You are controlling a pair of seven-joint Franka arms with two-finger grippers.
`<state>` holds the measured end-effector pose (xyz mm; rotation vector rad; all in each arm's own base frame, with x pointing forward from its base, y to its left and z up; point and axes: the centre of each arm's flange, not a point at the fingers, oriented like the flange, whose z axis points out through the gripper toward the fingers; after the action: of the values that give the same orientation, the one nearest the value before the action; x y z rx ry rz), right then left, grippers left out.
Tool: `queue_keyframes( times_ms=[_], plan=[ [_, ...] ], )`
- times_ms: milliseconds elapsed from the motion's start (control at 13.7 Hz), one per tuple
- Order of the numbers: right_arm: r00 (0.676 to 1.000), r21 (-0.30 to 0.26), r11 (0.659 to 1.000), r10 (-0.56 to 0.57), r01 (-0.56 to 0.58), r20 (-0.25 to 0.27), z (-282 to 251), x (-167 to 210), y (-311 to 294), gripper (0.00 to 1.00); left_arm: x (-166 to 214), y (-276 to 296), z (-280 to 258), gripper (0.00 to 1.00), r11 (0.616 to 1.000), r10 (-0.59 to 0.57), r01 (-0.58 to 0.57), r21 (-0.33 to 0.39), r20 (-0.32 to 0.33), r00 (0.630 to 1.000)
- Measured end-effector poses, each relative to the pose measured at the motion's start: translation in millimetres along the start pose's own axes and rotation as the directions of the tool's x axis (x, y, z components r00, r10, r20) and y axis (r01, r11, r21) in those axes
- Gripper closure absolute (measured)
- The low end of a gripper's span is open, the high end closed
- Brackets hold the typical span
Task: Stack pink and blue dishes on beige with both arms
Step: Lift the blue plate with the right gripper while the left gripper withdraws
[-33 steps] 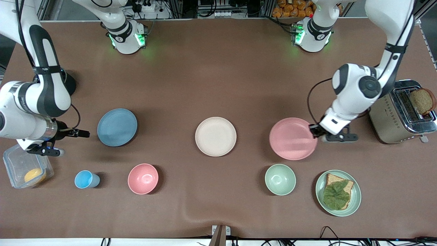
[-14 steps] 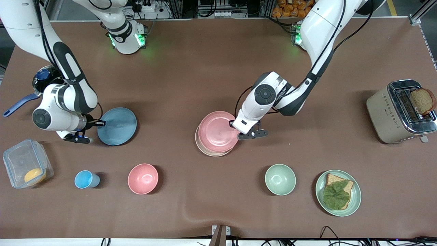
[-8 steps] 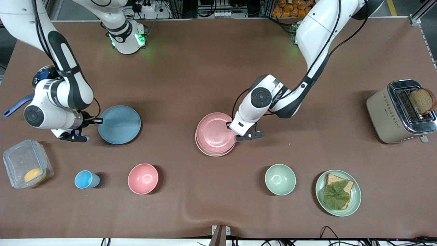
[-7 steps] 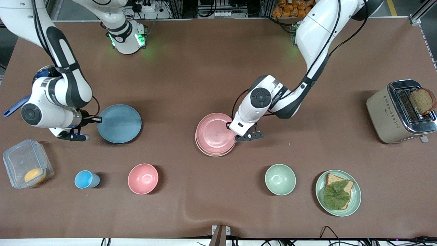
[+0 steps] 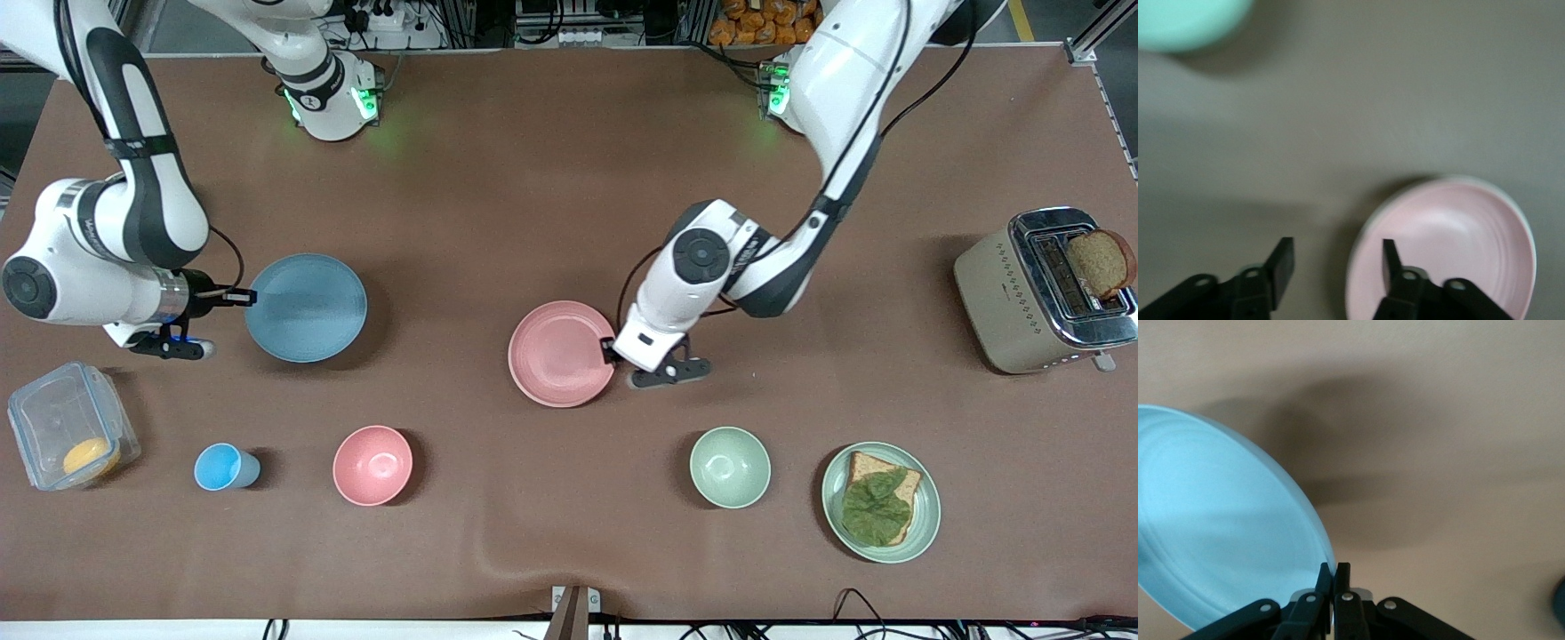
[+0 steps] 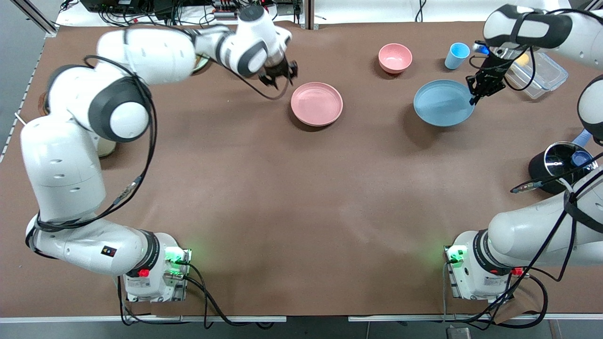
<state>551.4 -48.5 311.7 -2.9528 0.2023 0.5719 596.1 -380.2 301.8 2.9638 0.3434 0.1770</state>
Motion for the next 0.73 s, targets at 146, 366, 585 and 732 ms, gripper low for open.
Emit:
queue_keyframes(
  times_ms=[146,366,585,732],
  plan=[
    [1.000,0.013,1.000,-0.011,0.010,0.027,-11,-4,-6,0.96,38,-31,-69,0.12,0.999,-0.028,0.031,0.044,-0.070,0.997],
    [0.998,0.068,0.997,-0.048,0.045,0.038,-13,-6,-32,0.96,74,-87,-180,0.00,0.995,-0.018,0.032,0.093,-0.146,0.989],
    [0.993,0.145,0.984,-0.110,0.103,0.041,-10,-12,-92,0.96,91,-150,-271,0.00,0.997,-0.025,0.035,0.065,-0.153,0.988],
    [0.991,0.178,0.977,-0.130,0.121,0.041,-3,-19,-143,0.96,97,-203,-309,0.00,0.998,-0.033,0.039,0.053,-0.103,0.994]
  ],
)
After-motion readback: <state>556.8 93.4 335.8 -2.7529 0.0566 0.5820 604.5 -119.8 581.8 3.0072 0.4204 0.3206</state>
